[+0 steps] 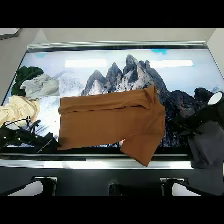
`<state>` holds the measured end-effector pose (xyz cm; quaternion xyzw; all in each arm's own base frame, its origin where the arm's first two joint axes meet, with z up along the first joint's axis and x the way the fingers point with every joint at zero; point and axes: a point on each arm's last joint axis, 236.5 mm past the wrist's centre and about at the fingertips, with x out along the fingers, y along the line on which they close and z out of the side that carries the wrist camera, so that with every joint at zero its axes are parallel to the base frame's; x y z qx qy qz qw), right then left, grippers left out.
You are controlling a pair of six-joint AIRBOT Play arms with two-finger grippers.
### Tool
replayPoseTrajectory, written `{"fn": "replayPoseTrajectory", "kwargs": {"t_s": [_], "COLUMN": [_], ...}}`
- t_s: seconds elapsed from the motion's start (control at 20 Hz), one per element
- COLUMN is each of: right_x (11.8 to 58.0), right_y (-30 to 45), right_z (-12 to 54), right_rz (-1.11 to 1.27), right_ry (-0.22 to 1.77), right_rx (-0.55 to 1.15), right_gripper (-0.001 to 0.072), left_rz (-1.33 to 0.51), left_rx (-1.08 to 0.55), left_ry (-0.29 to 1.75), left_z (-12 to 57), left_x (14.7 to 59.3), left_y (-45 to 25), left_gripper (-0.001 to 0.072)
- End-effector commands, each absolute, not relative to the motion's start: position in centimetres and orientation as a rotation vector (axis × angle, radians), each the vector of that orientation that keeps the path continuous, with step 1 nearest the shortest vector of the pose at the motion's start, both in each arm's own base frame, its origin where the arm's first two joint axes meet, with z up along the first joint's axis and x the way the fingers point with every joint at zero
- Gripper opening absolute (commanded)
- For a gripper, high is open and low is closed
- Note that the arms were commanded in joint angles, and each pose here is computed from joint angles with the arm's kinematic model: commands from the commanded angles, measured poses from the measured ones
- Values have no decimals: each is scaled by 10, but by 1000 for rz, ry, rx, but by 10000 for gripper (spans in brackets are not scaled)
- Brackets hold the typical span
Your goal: Fold the shirts.
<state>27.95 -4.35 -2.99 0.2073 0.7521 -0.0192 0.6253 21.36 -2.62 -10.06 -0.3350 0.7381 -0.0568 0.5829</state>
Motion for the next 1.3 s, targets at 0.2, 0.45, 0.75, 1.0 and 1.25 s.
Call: {"fn": "replayPoseTrajectory", "kwargs": {"t_s": [0.2, 0.45, 0.75, 1.0, 1.25], "right_x": [278, 297, 307, 330, 371], "right_y": [-43, -9, -4, 13, 6], "right_z": [-36, -54, -92, -118, -37], "right_rz": [-46, 28, 11, 8, 127], "right_ry": [1723, 1624, 1622, 1585, 1388], "right_rx": [477, 648, 664, 603, 468], "right_gripper": [446, 491, 461, 230, 47], "left_rz": [-150, -175, -179, -208, -243], "left_rx": [-767, -751, -747, -748, -602], "left_ry": [1674, 1676, 1668, 1625, 1382], "left_z": [-105, -104, -101, -90, -15], "left_x": [228, 226, 227, 237, 314], "left_y": [-39, -40, -40, -43, -15], "left_gripper": [66, 31, 31, 31, 28]}}
